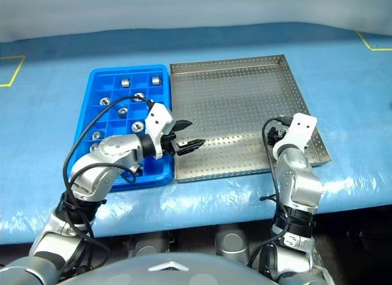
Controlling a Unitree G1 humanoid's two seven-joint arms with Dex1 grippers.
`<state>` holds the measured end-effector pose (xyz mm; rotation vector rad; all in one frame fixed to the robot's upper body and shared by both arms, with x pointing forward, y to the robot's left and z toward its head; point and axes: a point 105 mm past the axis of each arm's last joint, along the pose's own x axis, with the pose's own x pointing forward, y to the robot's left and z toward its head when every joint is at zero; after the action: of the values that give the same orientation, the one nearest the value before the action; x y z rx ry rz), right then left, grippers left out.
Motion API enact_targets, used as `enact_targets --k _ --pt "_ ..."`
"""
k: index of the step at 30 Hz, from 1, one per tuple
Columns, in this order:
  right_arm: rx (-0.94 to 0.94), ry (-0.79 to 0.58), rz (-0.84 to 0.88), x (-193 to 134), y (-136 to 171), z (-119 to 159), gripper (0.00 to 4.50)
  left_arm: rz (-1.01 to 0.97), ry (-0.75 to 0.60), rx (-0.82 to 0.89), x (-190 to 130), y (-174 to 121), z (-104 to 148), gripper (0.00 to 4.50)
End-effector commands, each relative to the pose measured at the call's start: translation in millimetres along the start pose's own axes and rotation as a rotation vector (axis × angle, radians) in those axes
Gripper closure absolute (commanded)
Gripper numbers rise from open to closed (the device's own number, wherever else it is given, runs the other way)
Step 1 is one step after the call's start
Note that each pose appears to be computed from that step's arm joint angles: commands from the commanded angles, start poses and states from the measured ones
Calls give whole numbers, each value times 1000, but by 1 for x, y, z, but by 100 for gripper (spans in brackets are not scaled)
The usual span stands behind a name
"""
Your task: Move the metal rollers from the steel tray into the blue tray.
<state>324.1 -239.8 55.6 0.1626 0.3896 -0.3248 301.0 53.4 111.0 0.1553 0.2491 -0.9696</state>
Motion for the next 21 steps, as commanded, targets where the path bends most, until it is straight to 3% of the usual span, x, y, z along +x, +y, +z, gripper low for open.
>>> enact_targets --k 1,3,9,13,17,21 --pt "24 -59 39 -5 9 16 181 41 -47 11 -8 8 12 66" --pt "16 -73 71 -9 16 19 241 60 -48 4 -9 13 13 66" --pt "-1 -146 201 -23 44 39 241 132 -84 -4 -17 29 21 66" --pt "-24 -184 489 -51 99 52 241 284 -155 -15 -41 63 37 66" --pt "-78 -148 893 -104 178 43 241 615 -224 -20 -95 121 53 66" --pt "-113 -82 1052 -127 217 25 241 699 -198 -1 -120 134 51 66"
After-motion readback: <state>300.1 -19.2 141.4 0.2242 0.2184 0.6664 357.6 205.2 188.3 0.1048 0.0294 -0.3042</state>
